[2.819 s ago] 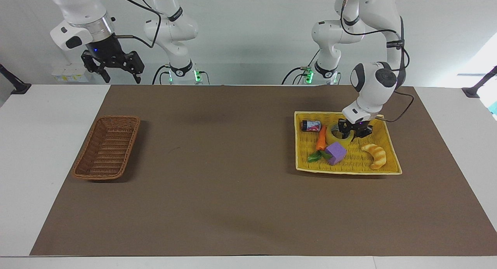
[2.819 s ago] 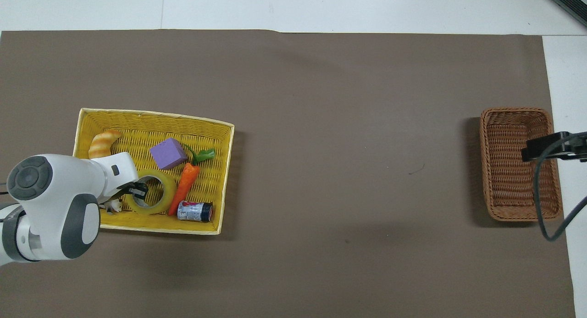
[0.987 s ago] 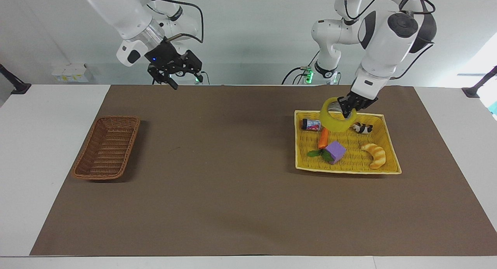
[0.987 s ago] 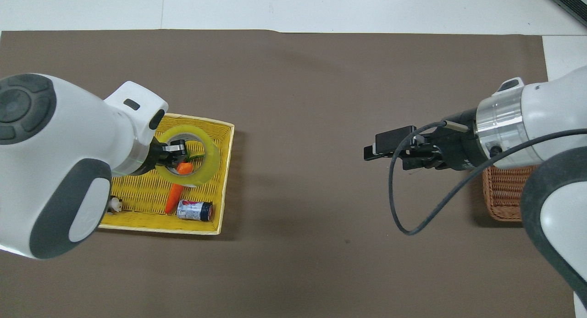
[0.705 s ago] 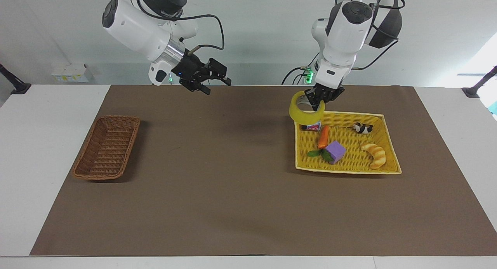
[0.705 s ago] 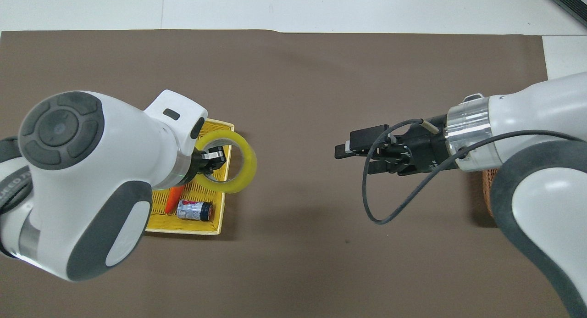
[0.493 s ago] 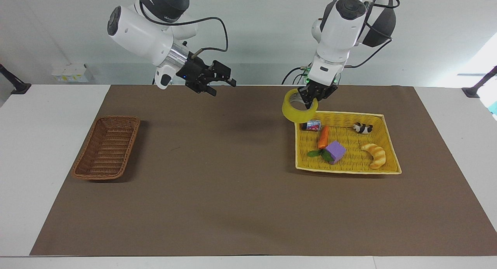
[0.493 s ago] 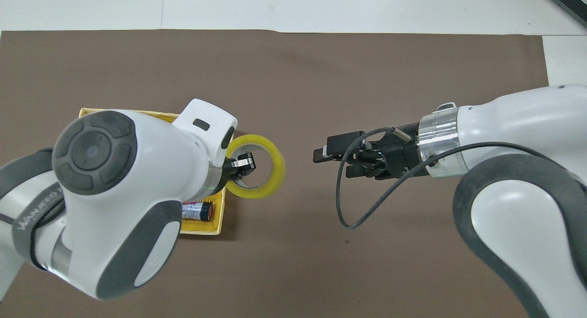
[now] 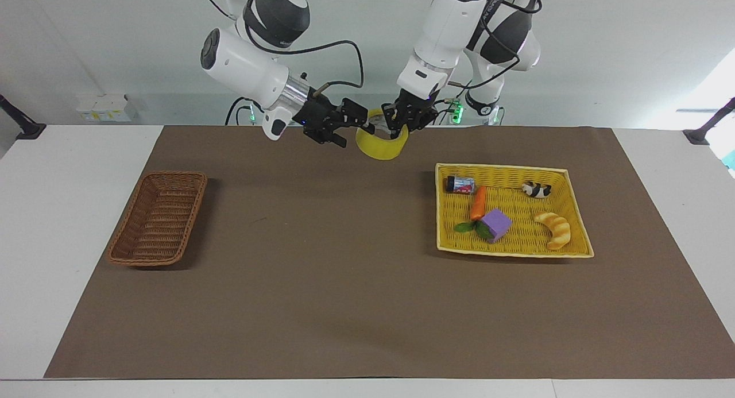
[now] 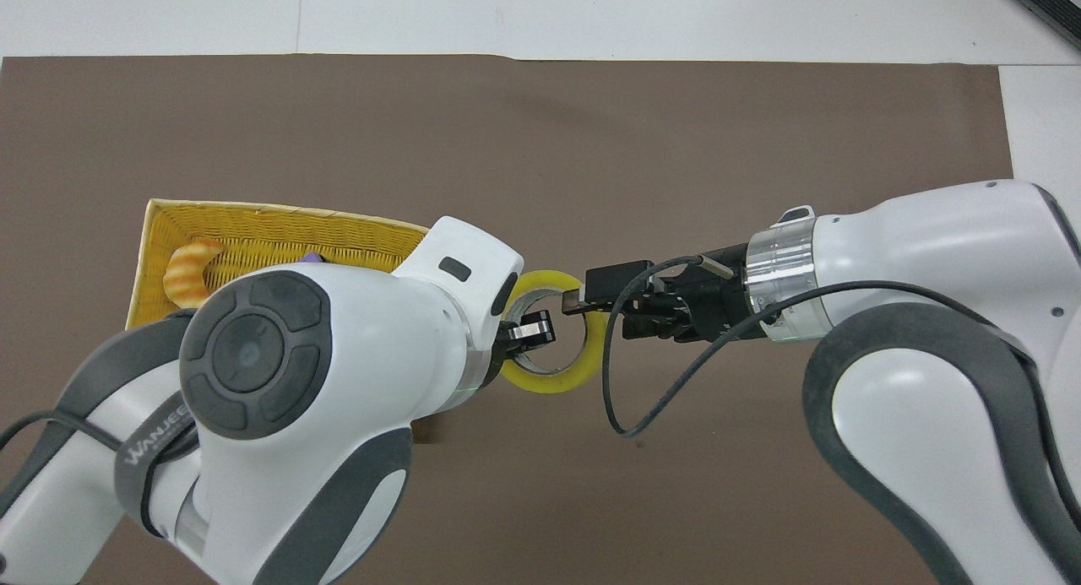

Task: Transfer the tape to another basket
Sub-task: 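Grasp the tape rim with the right gripper from the left gripper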

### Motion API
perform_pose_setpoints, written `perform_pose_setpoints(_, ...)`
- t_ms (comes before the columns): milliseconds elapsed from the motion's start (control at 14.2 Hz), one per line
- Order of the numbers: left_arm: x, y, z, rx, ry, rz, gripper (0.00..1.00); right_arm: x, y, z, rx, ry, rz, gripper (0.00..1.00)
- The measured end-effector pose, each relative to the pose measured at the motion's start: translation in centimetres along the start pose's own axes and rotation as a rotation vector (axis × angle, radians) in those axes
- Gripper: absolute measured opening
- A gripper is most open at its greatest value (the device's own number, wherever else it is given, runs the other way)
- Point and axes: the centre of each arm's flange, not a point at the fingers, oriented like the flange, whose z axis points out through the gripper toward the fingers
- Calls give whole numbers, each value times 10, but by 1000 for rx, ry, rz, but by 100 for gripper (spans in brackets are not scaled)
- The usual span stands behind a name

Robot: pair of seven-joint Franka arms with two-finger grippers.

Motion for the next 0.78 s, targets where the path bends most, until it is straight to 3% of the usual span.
perform_pose_setpoints(211, -8, 14, -2, -44, 28, 24, 22, -2, 3, -3, 2, 2, -31, 89)
perform_pose_setpoints(493, -12, 27, 2, -83, 48, 39, 22, -2, 7, -14, 6, -7, -29, 42)
perform_pose_setpoints(775, -10, 35, -15, -131, 78, 37, 60, 4, 27, -41, 15, -46, 10, 6)
